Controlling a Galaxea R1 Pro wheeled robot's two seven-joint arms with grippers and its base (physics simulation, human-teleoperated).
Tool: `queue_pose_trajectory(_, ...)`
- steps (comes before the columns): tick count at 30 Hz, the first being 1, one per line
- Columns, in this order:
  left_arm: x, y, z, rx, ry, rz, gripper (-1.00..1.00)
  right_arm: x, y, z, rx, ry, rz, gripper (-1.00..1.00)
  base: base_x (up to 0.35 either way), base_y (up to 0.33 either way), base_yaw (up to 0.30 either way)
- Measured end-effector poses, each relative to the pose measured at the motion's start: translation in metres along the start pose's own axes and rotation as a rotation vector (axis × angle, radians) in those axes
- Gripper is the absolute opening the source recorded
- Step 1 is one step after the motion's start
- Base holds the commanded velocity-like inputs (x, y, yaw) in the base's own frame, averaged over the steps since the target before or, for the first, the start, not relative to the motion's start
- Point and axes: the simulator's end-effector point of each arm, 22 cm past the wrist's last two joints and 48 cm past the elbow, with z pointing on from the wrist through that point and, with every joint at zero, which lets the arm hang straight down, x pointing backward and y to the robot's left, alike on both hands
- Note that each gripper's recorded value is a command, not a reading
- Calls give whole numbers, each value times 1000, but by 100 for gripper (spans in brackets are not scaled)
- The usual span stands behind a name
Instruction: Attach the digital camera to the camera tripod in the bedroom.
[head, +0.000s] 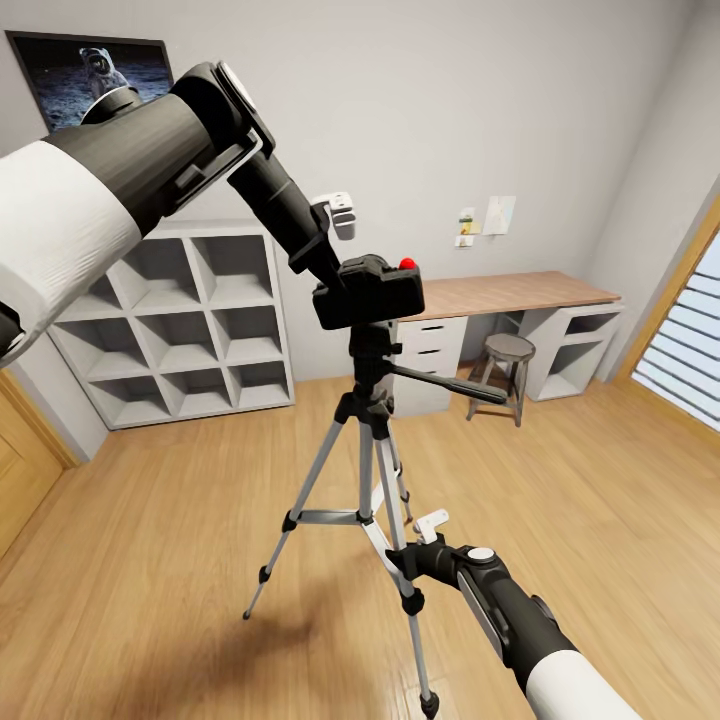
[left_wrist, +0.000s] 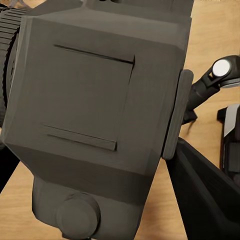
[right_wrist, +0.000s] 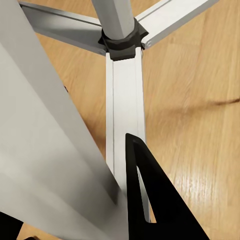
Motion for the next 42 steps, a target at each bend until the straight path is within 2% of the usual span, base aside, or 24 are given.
queue_pose_trajectory(16,1,1,1,-3,3,-6,-100,0,0,0,0,0,-1,-100,0,0,0)
queue_pose_trajectory(19,1,3,1,-13,6,-23,-100,0,0,0,0,0,-1,-100,0,0,0)
queue_pose_trajectory(25,2,12,2,-54,13,-84,-100,0,0,0,0,0,-1,-100,0,0,0)
queue_pose_trajectory(28,3,13,2,-61,15,-96,-100,0,0,0,0,0,-1,-100,0,0,0)
queue_pose_trajectory(42,2,14,2,-67,16,-104,-100,0,0,0,0,0,2,-100,0,0,0)
